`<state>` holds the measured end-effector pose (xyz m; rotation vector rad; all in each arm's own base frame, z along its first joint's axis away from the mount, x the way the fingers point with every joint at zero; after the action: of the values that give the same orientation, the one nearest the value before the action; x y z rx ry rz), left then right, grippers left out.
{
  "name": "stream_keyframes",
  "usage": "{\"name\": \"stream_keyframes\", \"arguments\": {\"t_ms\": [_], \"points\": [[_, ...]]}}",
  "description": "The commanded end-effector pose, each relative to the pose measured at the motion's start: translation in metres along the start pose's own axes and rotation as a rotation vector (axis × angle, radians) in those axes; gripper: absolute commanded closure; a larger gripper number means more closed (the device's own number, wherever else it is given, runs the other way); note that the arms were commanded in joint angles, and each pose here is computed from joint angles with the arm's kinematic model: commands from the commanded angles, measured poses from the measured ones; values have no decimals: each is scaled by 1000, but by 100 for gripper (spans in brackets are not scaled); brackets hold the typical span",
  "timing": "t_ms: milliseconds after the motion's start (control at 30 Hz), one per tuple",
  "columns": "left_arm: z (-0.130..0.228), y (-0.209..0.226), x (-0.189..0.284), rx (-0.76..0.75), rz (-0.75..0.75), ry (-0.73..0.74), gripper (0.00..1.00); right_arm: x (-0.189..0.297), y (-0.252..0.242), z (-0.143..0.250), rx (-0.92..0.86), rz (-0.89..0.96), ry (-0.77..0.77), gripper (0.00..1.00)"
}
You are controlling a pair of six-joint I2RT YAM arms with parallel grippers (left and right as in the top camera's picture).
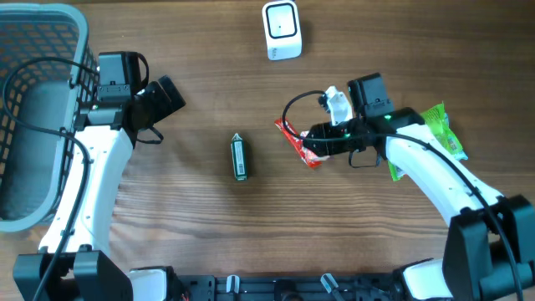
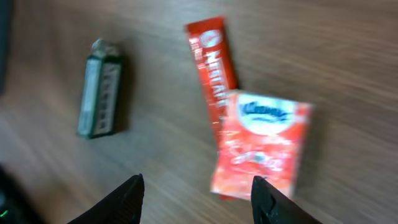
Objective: Scan the item barcode
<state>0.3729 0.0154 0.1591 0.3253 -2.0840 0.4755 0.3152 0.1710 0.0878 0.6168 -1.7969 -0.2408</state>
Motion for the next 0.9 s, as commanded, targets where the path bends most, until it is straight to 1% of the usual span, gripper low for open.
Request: {"name": "stream_keyframes", "arguments": {"t_ms": [0, 100, 233, 333, 433, 667, 700, 767, 867], "points": [[-7, 0, 5, 6, 2, -24, 0, 7, -23, -12, -87, 106, -45, 45], [-7, 0, 5, 6, 2, -24, 0, 2, -39, -10, -147, 118, -26, 46], [-7, 0, 5, 6, 2, -24, 0, -16, -47, 0, -172, 114, 34, 47], [-7, 0, 5, 6, 2, -24, 0, -31, -49, 8, -183, 84, 81, 52], [-7, 0, 5, 6, 2, -24, 0, -37, -41, 11, -171, 17, 104, 55], [-7, 0, 5, 6, 2, -24, 0, -48, -48, 24, -176, 13, 96, 69], [-7, 0, 5, 6, 2, -24, 0, -48, -44, 24, -175, -7, 99, 70], [-7, 0, 5, 6, 2, -24, 0, -48, -42, 27, -179, -27, 105, 66], [-7, 0, 5, 6, 2, -24, 0, -51, -43, 31, -205, -25, 108, 67]]}}
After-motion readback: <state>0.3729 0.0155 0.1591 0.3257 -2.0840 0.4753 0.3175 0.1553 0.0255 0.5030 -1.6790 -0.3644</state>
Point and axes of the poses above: each gripper's point midway between its finger pads, its own x axis back along the fingers, its own y axis along the line the jaws close on, z = x × y, the point moved 1 cm from there along x, back along the fingers, and after that the axes turned 3 degrees about -x, right-handed, at the moved point
